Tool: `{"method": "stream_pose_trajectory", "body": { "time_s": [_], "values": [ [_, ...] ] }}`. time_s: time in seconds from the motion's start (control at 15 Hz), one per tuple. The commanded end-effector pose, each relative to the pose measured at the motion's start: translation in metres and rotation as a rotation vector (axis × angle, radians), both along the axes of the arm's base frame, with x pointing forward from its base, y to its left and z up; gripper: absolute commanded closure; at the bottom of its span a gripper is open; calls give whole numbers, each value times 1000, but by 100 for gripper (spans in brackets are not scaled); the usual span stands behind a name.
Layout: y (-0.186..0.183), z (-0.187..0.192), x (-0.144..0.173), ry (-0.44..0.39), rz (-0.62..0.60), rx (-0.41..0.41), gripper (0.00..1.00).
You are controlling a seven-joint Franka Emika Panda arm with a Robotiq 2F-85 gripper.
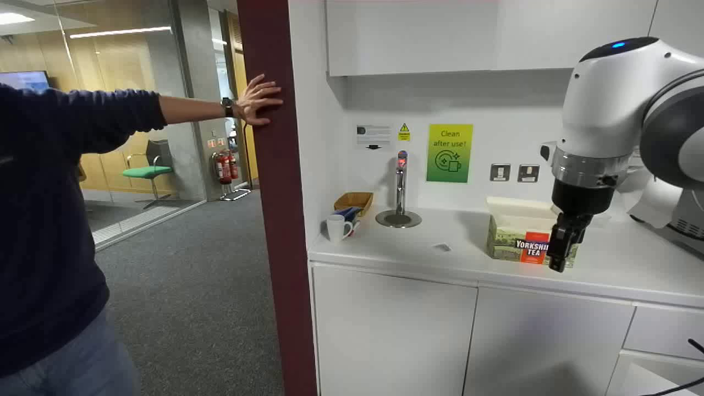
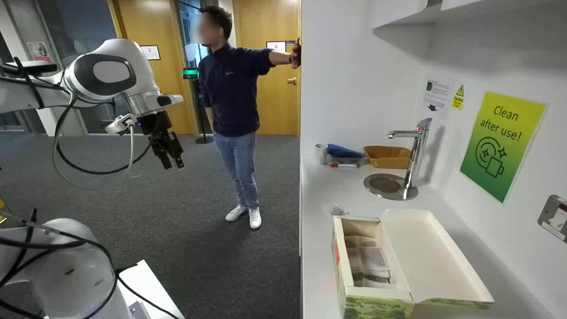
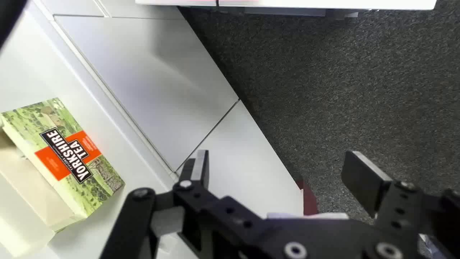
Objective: Put some tea bags on the counter
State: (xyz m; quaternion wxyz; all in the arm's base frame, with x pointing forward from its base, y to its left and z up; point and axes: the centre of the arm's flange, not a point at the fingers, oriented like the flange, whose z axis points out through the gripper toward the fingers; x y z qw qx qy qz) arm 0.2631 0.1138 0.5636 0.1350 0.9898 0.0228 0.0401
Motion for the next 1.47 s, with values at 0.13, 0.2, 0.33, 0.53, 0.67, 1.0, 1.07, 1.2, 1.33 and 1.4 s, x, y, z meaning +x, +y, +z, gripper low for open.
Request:
{"method": "stream_pose_trajectory", "body": {
  "time_s": [0.13,0.2,0.33,0.53,0.67,1.0,1.07,1.2,1.33,1.4],
  "values": [
    [0,0,0,-1,0,0,0],
    [0,0,0,-1,0,0,0],
    [-1,2,2,-4,22,6,0],
    [-3,13,17,-57,-9,22,0],
    [-20,29,32,-134,-70,64,0],
    [-93,59,75,-243,-234,178,0],
    [-106,60,85,-254,-262,197,0],
    [-126,59,108,-283,-307,212,0],
    [-143,53,135,-296,-349,215,0],
    [-150,50,146,-299,-371,212,0]
  ]
}}
